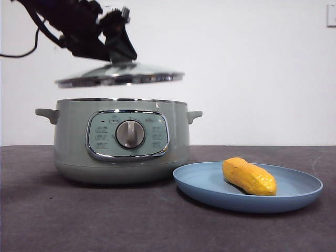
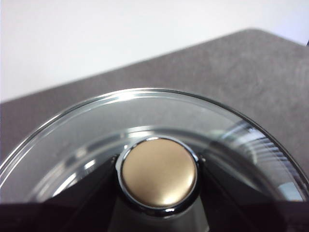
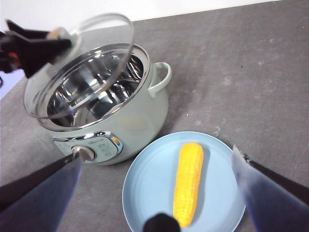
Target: Take the corn out from the steamer,put the corn on the plate,close the lid
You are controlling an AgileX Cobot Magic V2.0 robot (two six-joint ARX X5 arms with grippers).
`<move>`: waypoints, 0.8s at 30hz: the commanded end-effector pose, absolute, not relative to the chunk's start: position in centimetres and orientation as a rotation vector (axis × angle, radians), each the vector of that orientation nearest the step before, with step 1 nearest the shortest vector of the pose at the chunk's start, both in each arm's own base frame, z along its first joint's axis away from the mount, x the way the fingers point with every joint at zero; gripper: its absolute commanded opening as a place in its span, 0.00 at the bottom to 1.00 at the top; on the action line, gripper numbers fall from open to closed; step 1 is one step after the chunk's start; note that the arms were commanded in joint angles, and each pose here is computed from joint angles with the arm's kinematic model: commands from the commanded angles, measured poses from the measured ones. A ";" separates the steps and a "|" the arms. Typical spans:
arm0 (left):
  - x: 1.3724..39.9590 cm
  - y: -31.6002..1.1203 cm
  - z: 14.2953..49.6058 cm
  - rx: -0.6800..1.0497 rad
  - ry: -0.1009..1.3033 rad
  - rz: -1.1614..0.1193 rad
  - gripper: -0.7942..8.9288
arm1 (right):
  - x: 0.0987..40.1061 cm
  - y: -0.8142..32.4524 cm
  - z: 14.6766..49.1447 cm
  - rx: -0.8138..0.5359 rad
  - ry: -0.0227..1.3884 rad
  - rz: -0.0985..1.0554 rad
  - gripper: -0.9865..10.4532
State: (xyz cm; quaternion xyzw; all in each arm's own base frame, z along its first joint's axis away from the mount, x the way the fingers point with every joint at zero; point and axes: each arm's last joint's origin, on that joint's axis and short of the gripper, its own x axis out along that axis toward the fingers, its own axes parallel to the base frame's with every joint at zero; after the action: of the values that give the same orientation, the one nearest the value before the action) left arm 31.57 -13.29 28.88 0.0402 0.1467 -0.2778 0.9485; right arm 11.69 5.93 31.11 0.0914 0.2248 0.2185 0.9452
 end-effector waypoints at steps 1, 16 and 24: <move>32.1 -13.7 29.0 0.070 0.256 -0.575 0.07 | 11.7 6.0 30.9 0.182 0.457 0.448 0.61; 33.0 -14.0 26.9 0.039 0.348 -0.565 0.07 | 11.7 6.0 30.9 0.181 0.461 0.448 0.61; 33.1 -14.9 25.1 0.059 0.436 -0.563 0.07 | 11.7 6.0 30.9 0.181 0.461 0.448 0.61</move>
State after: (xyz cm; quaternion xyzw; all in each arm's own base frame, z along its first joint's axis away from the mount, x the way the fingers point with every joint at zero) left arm 32.85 -14.54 26.15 0.0359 0.1923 -0.2778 0.9405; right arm 11.67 5.92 31.08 0.0911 0.2265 0.2183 0.9449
